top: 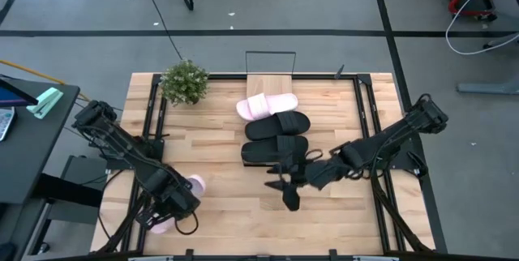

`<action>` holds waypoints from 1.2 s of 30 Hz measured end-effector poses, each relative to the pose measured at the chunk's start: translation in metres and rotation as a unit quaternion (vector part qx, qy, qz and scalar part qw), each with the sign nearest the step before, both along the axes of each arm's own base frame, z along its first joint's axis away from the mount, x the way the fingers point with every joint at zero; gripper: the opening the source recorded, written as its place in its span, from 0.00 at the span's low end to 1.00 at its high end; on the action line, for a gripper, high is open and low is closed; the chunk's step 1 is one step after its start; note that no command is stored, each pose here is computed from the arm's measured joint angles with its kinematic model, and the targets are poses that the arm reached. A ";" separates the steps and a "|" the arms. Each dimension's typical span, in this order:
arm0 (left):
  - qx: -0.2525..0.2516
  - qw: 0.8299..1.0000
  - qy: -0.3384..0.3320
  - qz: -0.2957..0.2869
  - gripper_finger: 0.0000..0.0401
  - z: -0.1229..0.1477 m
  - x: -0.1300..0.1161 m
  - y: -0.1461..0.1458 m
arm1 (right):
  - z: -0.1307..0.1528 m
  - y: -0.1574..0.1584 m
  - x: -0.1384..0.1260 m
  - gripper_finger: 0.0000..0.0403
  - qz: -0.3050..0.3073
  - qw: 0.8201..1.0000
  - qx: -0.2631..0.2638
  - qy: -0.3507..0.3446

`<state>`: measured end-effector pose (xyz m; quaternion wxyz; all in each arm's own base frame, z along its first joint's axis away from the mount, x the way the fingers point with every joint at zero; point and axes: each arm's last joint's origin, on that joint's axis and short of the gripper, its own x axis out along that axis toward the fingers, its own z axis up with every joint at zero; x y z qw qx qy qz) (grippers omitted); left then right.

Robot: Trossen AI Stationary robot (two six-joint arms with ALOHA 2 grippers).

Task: Pick and place slides into the shelf
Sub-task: Put the pink slipper on the shelf

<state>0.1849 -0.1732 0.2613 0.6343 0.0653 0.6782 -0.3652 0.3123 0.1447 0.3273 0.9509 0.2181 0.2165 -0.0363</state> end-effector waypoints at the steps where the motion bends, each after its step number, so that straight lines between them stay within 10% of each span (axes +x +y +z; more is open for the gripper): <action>1: 0.001 1.000 -0.008 0.003 0.03 0.008 0.002 0.001 | 0.005 -0.004 -0.002 0.48 -0.003 1.000 0.002 -0.006; 36: 0.031 0.988 -0.131 -0.072 0.03 0.091 0.108 0.015 | 0.015 -0.069 0.030 0.64 0.029 0.984 0.173 -0.040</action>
